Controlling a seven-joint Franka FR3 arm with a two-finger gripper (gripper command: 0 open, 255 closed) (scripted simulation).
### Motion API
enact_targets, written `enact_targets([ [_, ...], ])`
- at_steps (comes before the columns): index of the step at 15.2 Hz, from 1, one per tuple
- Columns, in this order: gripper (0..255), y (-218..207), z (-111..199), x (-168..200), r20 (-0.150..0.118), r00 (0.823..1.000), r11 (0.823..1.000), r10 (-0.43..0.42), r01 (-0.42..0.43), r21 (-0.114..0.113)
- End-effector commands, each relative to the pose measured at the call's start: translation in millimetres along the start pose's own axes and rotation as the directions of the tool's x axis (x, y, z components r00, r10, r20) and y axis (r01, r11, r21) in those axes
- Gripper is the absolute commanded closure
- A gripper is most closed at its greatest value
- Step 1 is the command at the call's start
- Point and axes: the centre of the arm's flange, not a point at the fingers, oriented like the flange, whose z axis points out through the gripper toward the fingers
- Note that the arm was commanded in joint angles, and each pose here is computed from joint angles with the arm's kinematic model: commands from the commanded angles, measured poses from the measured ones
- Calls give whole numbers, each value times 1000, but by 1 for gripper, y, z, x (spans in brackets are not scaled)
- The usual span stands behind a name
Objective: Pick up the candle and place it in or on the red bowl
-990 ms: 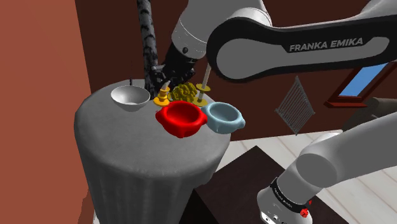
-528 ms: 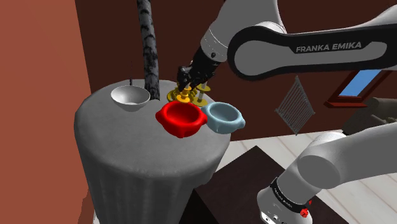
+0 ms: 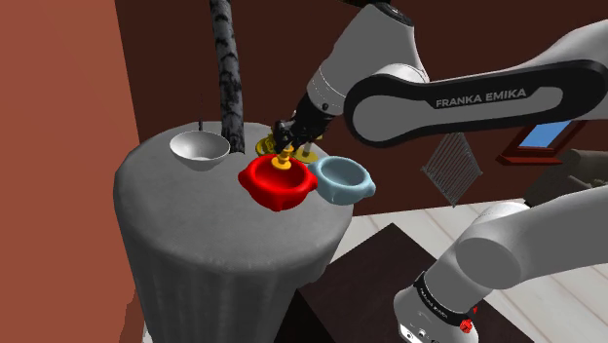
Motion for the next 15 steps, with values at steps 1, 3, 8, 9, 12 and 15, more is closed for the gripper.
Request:
enact_targets([
  [1,255,0,9,-3,-1,1000,1000,0,0,0],
  [3,255,1,12,-5,-1,1000,1000,0,0,0],
  [8,255,1,12,-5,-1,1000,1000,0,0,0],
  [9,255,1,12,-5,-1,1000,1000,0,0,0],
  [12,0,1,12,-5,-1,1000,1000,0,0,0],
  [15,0,1,12,-5,-1,1000,1000,0,0,0],
])
